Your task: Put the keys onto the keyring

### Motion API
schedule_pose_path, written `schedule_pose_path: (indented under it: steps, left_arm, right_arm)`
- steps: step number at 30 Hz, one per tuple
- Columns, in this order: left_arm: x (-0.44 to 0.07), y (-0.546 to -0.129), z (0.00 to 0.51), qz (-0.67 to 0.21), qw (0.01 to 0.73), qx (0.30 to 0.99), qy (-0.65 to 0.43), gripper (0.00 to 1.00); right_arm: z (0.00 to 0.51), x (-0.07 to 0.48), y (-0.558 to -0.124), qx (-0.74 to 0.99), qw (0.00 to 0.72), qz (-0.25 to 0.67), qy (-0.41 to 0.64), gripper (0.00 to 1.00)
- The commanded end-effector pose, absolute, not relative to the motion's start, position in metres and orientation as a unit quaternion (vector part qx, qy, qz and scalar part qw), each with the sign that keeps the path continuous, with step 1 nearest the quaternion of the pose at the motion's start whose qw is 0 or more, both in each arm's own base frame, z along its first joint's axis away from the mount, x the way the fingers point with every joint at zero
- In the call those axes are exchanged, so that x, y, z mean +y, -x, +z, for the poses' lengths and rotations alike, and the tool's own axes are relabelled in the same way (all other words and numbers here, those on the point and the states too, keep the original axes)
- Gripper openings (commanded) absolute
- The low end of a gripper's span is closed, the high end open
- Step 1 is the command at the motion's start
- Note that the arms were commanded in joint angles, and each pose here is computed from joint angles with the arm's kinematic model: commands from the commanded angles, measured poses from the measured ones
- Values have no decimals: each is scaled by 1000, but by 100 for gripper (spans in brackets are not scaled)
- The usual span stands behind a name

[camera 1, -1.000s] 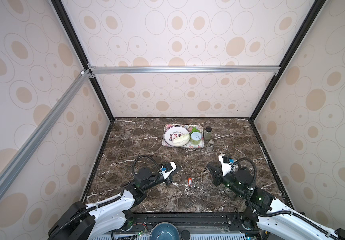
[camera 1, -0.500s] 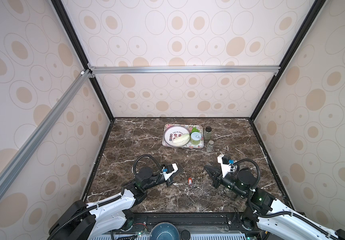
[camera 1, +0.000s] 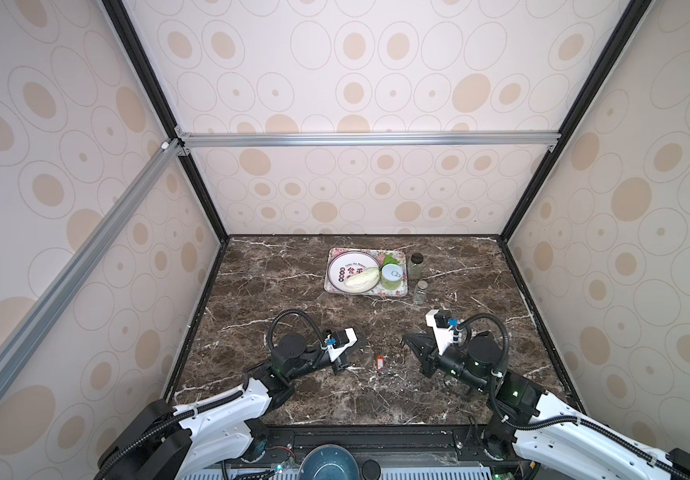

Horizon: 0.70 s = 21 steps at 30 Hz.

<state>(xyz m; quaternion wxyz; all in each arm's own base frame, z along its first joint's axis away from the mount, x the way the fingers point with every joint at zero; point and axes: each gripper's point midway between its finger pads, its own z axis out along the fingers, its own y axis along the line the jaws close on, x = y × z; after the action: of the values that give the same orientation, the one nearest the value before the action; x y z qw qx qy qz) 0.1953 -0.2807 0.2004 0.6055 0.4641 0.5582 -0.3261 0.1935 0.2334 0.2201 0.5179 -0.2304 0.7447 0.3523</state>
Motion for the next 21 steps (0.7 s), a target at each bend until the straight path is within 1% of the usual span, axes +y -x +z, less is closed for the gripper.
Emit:
schedule_pose_path:
  steps: [1,10,18,21]
  left_arm:
    - [-289,-195,228,-329,629,524,-472,0]
    - [-291,-195,227,-331,625,523,-476,0]
    - [-292,-193,228,-330,624,521,-480,0]
    - [-291,-194,227,-327,624,522,-480,0]
  right_arm:
    - [229,241,-190,740,526,330,258,0]
    - [230,249,-181,728,530,321,294,0]
    - [237,254,-172,712,528,351,302,0]
    - [241,259,-163,693,525,370,326,0]
